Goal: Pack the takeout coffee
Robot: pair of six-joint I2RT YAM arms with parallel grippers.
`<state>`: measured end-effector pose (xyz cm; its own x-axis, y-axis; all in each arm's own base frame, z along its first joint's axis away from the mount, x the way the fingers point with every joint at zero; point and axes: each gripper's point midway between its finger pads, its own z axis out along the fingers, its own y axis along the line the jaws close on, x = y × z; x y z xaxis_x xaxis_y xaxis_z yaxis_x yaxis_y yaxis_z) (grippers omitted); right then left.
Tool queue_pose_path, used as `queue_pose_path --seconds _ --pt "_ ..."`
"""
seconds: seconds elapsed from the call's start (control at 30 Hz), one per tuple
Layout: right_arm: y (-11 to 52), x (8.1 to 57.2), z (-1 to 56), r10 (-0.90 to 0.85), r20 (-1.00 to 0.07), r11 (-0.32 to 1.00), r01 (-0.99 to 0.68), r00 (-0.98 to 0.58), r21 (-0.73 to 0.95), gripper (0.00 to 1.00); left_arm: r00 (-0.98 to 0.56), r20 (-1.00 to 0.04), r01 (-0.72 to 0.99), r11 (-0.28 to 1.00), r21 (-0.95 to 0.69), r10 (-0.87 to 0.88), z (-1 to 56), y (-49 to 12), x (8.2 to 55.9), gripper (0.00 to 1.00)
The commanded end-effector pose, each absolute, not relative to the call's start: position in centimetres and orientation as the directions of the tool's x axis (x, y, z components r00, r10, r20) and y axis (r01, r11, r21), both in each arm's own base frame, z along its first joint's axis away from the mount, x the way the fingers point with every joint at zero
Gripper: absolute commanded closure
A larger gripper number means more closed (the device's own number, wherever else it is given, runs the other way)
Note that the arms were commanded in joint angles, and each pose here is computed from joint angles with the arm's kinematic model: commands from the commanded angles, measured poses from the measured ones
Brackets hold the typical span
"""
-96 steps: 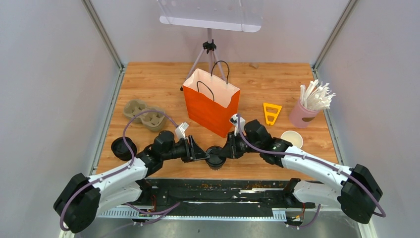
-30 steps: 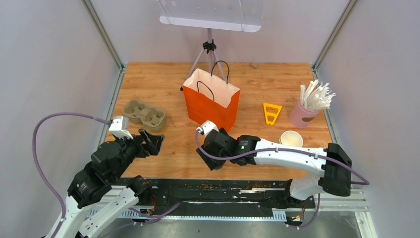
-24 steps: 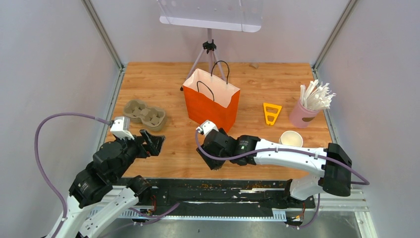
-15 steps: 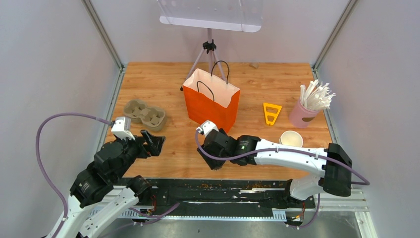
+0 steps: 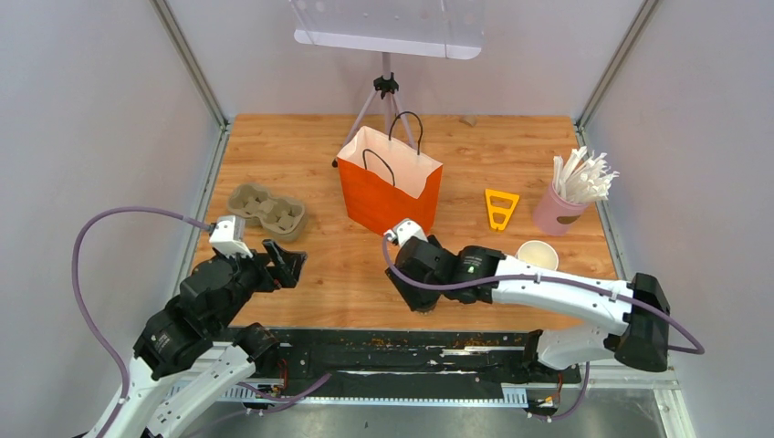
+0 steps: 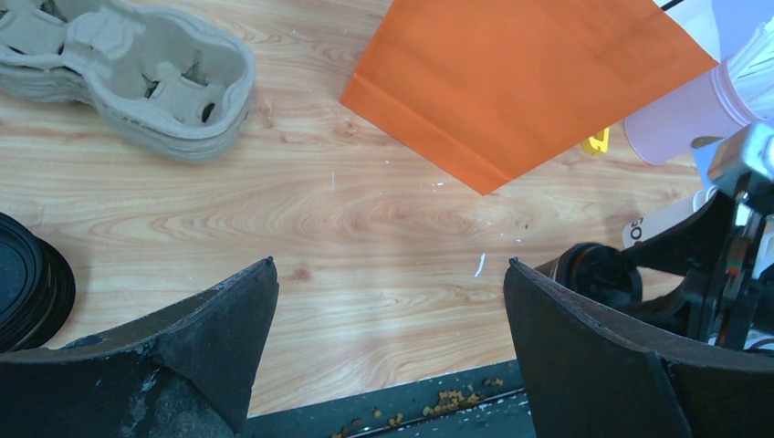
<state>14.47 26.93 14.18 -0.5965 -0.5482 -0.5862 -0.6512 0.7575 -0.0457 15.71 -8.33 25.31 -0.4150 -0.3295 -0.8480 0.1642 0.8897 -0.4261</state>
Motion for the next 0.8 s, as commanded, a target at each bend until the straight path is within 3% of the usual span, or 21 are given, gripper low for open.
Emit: queue_pose_path --seconds 0.0,0.4,0.77 --pt "23.3 16.3 15.0 -0.484 -0.602 0.826 -0.559 -0.635 -0.074 0.29 -0.412 -0.841 0.139 0.889 -0.437 -0.349 25.3 -8.3 16.1 0.0" --pt "16.1 27.0 18.2 -0.286 -0.735 0.937 -0.338 -0.614 -0.082 0.29 -0.497 -0.812 0.105 0.908 -0.405 -0.304 22.5 -9.4 16.8 0.0" --pt "14.4 33.2 17.3 -0.226 -0.766 0.959 -0.276 -0.602 -0.066 0.3 -0.53 -0.789 0.088 0.905 -0.416 -0.311 21.0 -10.1 17.2 0.0"
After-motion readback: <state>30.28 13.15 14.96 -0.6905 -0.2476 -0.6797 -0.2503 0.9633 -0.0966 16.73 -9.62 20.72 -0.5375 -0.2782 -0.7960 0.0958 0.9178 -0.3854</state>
